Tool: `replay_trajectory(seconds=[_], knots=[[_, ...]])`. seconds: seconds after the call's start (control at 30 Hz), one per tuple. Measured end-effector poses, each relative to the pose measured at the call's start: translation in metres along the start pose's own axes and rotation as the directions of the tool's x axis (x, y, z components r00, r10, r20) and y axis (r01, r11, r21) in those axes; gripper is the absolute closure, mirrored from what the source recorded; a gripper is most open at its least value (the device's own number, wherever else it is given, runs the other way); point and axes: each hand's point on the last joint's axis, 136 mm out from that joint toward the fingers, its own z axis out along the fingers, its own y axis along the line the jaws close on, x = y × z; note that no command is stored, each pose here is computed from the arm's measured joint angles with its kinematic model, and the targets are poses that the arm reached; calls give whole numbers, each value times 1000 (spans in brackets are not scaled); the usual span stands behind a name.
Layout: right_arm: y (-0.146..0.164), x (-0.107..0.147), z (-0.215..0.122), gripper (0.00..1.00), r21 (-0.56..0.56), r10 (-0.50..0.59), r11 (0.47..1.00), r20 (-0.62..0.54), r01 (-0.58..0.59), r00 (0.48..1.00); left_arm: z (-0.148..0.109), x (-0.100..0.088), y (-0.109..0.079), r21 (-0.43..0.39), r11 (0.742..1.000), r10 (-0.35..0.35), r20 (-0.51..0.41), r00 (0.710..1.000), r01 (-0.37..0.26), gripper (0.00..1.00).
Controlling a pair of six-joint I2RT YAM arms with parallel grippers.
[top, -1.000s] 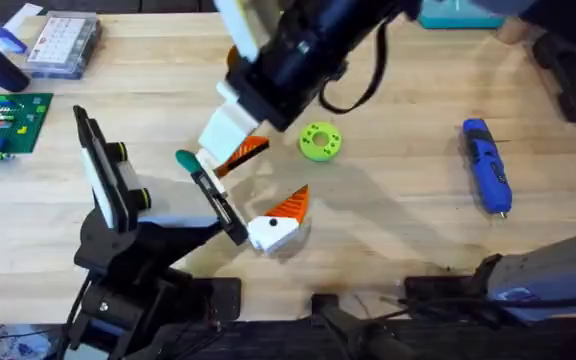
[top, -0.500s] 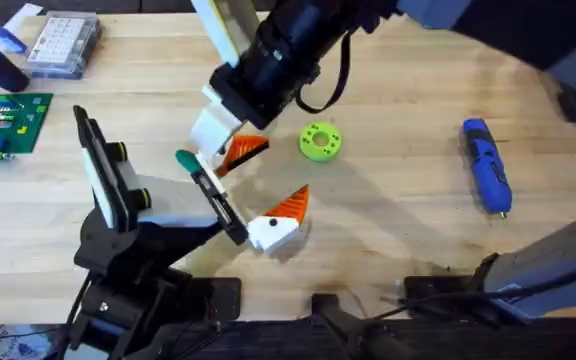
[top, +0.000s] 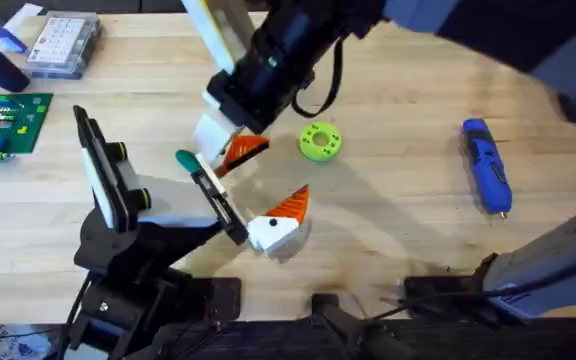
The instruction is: Pick up the gripper from the table and insert it into the empty holder that is missing its gripper. Then pick up a screw, insert it into the mounting hole, and use the screwdriver to tighten it. Finally, clean up the table by picking up the vegetable and placing it into the bucket.
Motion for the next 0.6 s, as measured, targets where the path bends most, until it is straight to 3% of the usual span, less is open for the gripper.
replay_trajectory(seconds=[0.33, 0.6], knots=[[-2, 3, 10, 529, -3, 6, 1000, -28, -6, 1000, 0, 1, 2, -10, 1000, -22, -3, 1000, 22, 12], [-3, 1, 10, 703, -3, 3, 1000, -21, -3, 1000, 0, 1, 2, -9, 1000, -17, -3, 1000, 17, 12]])
